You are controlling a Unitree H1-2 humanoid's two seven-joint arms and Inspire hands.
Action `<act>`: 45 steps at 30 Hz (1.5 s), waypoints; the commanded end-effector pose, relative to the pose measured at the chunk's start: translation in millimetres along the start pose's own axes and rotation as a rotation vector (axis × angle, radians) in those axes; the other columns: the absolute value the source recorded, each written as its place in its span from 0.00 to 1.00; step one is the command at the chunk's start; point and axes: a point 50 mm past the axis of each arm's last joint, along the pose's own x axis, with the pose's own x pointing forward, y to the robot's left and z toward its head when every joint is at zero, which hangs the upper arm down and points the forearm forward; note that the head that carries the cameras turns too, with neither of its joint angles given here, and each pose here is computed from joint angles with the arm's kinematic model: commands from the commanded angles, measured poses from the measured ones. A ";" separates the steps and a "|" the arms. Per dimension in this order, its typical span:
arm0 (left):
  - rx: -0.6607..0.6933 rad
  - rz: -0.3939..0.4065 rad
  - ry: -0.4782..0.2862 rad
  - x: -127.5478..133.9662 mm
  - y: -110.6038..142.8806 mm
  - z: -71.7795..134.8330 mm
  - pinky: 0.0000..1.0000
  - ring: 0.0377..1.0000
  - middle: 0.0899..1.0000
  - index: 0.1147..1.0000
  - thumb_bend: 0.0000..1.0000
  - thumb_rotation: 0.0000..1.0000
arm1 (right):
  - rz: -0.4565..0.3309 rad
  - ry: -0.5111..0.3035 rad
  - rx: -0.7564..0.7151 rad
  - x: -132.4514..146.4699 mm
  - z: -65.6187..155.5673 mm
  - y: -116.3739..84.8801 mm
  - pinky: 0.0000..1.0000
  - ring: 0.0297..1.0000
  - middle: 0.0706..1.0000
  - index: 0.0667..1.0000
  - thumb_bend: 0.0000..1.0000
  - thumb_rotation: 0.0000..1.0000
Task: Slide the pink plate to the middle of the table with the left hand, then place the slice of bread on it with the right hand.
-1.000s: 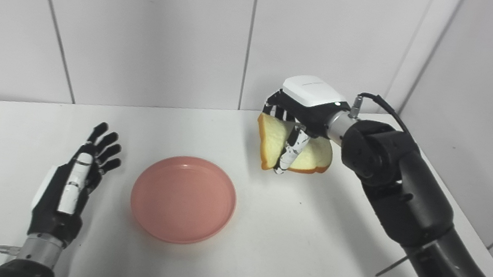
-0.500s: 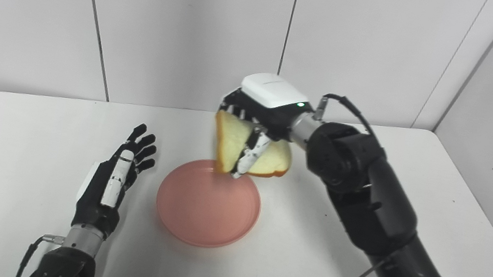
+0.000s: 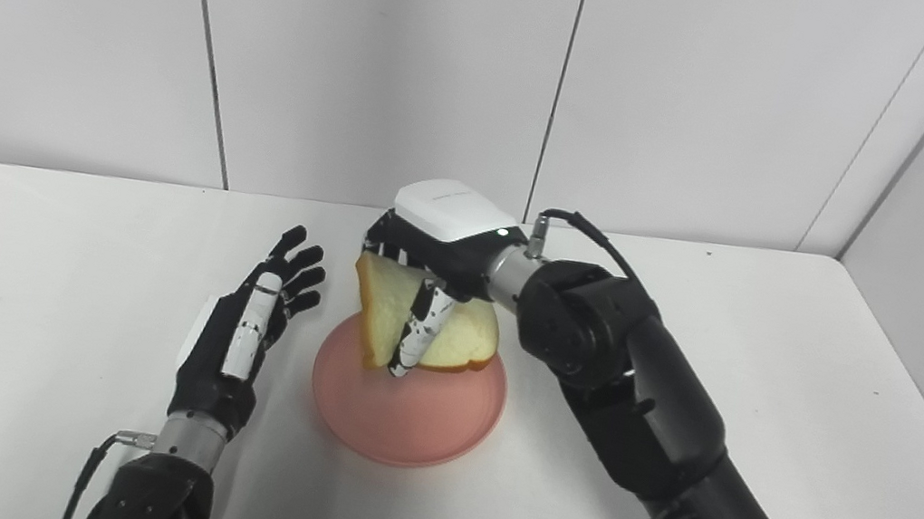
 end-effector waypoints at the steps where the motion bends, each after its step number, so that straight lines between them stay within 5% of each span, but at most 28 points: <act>1: -0.011 -0.001 -0.077 11.4 -8.3 22.1 0.86 0.88 0.88 0.88 0.43 1.00 | -0.040 -0.026 -0.039 -0.4 6.4 -14.1 0.19 0.24 0.44 0.45 0.53 0.00; 8: 0.006 -0.006 -0.078 10.8 -6.2 25.0 0.87 0.88 0.88 0.88 0.42 1.00 | 0.000 -0.038 -0.062 2.0 1.5 4.8 0.23 0.28 0.44 0.45 0.53 0.00; 13: 0.001 -0.007 -0.081 11.1 -4.8 25.9 0.87 0.88 0.89 0.88 0.43 1.00 | 0.028 -0.028 -0.042 3.4 -6.3 14.1 0.35 0.40 0.39 0.49 0.52 0.00; 30: 0.000 -0.009 -0.083 10.9 -4.6 27.8 0.89 0.89 0.89 0.89 0.43 1.00 | 0.027 0.018 -0.034 14.3 -17.9 33.0 0.37 0.35 0.44 0.53 0.51 0.00; 39: -0.006 -0.008 -0.083 9.9 -5.3 29.1 0.89 0.88 0.89 0.88 0.42 1.00 | 0.007 0.031 -0.027 15.1 -19.1 33.0 0.48 0.39 0.48 0.49 0.51 0.00; 42: -0.006 -0.006 -0.080 9.8 -5.0 30.0 0.89 0.88 0.88 0.88 0.42 1.00 | 0.006 0.033 -0.032 14.1 -18.0 31.7 0.39 0.39 0.48 0.48 0.52 0.00; 44: -0.001 -0.006 -0.080 9.9 -5.1 30.7 0.88 0.88 0.88 0.88 0.43 1.00 | 0.007 0.036 -0.049 13.5 -17.2 31.1 0.35 0.42 0.45 0.64 0.56 0.00; 45: -0.001 -0.007 -0.079 9.9 -5.0 31.1 0.88 0.88 0.88 0.88 0.43 1.00 | 0.009 0.037 -0.054 13.2 -16.5 30.7 0.45 0.54 0.57 0.68 0.73 0.05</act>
